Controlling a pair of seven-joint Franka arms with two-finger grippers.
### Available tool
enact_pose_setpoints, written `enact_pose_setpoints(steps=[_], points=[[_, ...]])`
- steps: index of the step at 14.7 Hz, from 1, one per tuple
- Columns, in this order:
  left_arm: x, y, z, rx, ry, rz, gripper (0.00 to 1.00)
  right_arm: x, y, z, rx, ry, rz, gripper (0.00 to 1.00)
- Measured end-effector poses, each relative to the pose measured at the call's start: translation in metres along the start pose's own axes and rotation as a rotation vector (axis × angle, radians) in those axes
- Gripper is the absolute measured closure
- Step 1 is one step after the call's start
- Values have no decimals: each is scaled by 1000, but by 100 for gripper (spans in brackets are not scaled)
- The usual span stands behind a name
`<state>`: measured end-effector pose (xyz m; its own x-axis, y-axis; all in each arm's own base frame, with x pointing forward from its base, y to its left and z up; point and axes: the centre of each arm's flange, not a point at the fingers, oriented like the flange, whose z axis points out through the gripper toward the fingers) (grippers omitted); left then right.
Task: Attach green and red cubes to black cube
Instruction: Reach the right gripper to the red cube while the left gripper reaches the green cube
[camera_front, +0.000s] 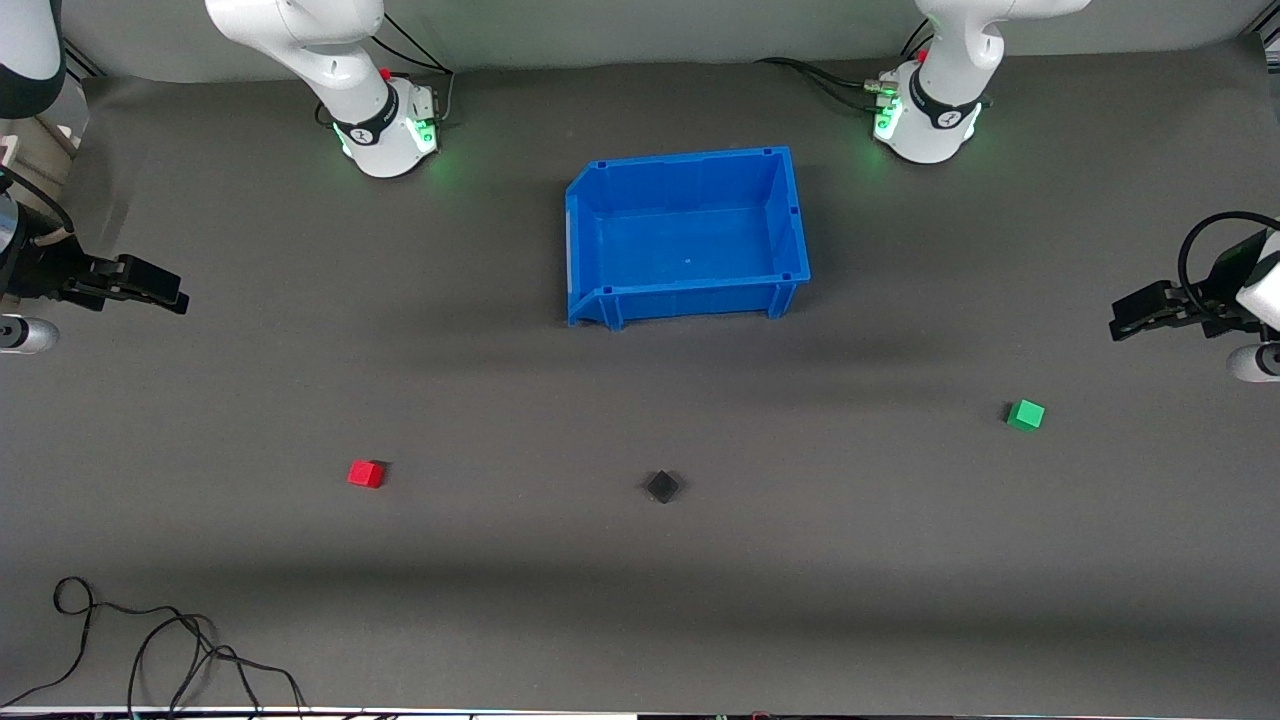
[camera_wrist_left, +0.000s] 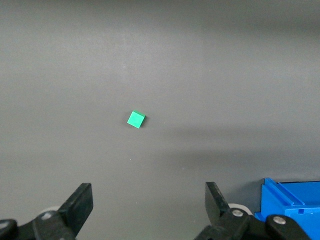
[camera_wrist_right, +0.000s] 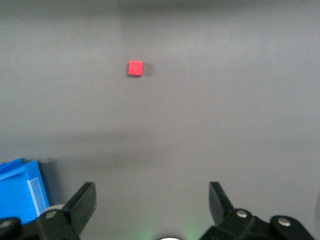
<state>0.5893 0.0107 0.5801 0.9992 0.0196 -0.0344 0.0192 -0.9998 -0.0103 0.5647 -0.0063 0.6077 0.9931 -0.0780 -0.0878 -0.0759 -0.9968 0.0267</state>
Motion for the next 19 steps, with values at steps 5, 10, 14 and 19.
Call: enact_pose_setpoints(steps=[5, 10, 14, 19], points=[[0, 2, 1, 0, -3, 3, 0, 1, 0, 2, 0, -4, 0, 0], [-1, -30, 8, 2, -24, -67, 0, 2, 0, 5, -1, -9, 0, 0], [-2, -54, 21, 2, -43, -196, 1, 16, -2, 24, 4, -32, -1, 0], [11, -64, 55, 6, -17, -577, 15, 62, -10, 98, 24, -85, -1, 0]])
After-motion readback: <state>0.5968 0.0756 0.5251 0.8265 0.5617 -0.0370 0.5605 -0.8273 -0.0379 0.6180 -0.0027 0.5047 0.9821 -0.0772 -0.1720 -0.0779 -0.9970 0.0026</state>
